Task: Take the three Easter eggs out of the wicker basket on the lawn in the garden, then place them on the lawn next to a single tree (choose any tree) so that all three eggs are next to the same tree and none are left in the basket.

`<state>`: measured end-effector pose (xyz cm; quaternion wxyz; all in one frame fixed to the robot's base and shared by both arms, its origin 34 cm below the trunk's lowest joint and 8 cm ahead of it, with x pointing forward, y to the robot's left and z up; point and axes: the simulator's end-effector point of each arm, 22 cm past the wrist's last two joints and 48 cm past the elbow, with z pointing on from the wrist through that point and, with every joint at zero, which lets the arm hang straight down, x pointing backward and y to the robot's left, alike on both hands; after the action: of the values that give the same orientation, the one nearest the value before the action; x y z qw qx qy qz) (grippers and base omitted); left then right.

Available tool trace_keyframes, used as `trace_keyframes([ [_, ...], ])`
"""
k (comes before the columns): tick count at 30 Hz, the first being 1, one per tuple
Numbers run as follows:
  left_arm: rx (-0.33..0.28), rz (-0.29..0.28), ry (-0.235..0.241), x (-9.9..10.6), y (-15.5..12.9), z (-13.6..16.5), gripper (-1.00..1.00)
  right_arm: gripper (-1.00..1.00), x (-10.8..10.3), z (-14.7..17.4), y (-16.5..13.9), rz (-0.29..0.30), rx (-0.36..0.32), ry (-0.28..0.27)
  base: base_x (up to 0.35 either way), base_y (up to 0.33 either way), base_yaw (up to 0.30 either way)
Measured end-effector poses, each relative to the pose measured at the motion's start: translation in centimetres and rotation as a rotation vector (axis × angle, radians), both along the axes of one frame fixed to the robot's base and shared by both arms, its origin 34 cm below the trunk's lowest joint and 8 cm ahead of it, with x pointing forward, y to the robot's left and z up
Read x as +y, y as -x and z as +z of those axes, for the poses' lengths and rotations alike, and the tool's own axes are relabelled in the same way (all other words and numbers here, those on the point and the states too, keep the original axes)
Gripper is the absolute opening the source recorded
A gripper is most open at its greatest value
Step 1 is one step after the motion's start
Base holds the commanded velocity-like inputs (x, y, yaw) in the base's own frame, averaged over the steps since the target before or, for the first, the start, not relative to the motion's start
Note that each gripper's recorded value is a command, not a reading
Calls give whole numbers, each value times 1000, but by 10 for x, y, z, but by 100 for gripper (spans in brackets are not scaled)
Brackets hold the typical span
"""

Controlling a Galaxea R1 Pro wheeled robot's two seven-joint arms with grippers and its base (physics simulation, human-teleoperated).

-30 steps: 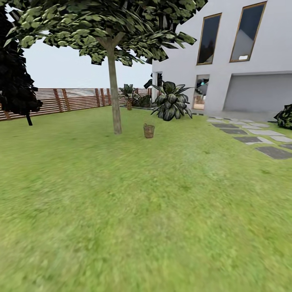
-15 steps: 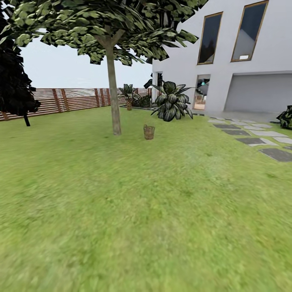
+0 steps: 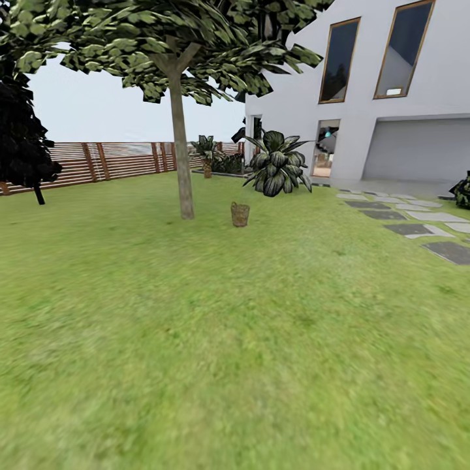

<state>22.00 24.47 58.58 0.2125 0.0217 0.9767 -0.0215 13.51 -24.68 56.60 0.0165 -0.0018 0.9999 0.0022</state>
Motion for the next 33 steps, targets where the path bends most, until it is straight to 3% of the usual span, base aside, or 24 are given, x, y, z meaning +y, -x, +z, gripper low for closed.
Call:
trace_keyframes([
  [33, 0, 0, 0, 0, 0, 0, 100, 100, 0, 0, 0, 0, 0, 0, 320, 0, 0],
])
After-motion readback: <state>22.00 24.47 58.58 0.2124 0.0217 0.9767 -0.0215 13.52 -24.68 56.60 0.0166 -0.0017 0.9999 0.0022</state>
